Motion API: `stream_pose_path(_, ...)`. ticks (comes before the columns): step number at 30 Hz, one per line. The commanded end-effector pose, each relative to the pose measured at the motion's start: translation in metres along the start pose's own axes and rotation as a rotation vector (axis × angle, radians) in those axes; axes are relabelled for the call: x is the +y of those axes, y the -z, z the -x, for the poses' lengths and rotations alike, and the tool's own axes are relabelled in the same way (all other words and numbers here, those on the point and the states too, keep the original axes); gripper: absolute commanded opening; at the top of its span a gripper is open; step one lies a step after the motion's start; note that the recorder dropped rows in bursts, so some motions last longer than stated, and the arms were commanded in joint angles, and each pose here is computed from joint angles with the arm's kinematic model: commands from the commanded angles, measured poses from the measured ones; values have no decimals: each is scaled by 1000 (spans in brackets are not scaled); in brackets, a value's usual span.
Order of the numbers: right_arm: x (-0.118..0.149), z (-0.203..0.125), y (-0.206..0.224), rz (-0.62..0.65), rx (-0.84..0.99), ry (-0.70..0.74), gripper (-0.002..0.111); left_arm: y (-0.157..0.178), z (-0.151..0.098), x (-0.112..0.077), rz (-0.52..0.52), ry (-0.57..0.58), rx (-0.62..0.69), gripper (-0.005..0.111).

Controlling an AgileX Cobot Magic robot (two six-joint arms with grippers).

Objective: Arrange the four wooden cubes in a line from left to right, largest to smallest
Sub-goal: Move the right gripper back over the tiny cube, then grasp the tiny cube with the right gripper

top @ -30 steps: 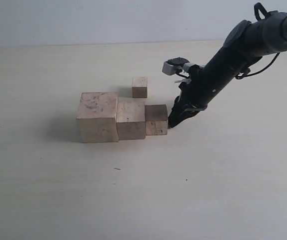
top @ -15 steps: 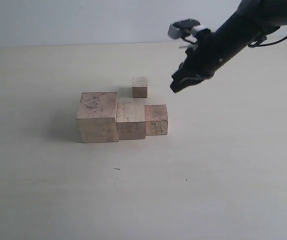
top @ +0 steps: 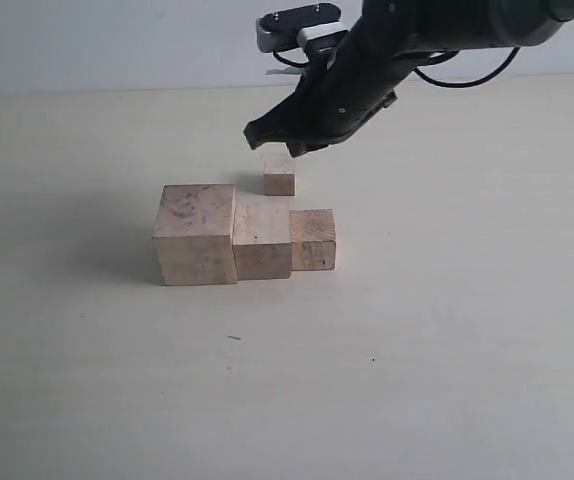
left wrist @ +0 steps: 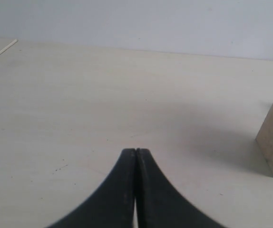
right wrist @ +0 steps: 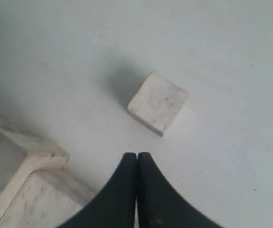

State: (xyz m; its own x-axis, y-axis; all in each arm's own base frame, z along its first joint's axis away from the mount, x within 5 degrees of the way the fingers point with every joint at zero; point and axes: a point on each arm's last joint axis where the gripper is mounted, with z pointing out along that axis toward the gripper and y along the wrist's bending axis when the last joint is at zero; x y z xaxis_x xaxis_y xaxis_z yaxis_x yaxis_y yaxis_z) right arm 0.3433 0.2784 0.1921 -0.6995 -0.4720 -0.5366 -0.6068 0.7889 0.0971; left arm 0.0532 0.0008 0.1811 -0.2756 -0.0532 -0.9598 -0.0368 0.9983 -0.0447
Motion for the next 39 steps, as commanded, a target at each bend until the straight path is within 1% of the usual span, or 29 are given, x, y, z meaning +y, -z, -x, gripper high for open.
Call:
stream_pose_path(1, 10, 9, 2, -57, -98, -45, 3, 0, 0, 0, -1, 3, -15, 0)
stream_pose_path(4, 13, 8, -2, -48, -95, -52, 14, 0, 0, 0, -1, 3, -15, 0)
stream_pose_path(5, 13, 7, -5, -49, -93, -52, 20, 0, 0, 0, -1, 3, -15, 0)
stream_pose_path(6, 12, 5, -10, -49, -87, -52, 36, 0, 0, 0, -1, 3, -15, 0)
stream_pose_path(7, 12, 4, -13, -46, -81, -59, 45, 0, 0, 0, -1, 3, -15, 0)
stream_pose_path(8, 12, 1, -19, -44, -67, -68, 58, 0, 0, 0, -1, 3, -15, 0)
stream_pose_path(10, 11, -3, -29, -42, -49, -76, 70, 0, 0, 0, -1, 3, -15, 0)
stream_pose_path(13, 11, -3, -41, -32, -88, -88, 71, 0, 0, 0, -1, 3, -15, 0)
stream_pose_path(16, 11, -2, -51, -17, -148, -201, 69, 0, 0, 0, -1, 3, -15, 0)
stream_pose_path(18, 10, -6, -62, -15, -146, -236, 67, 0, 0, 0, -1, 3, -15, 0)
stream_pose_path(21, 9, -8, -69, -14, -154, -241, 66, 0, 0, 0, -1, 3, -15, 0)
stream_pose_path(29, 8, -6, -69, -17, -174, -224, 65, 0, 0, 0, -1, 3, -15, 0)
stream_pose_path(33, -1, -6, -69, -31, -174, -259, 64, 0, 0, 0, -1, 3, -15, 0)
stream_pose_path(39, -4, -1, -67, -26, -224, -253, 64, 0, 0, 0, -1, 3, -15, 0)
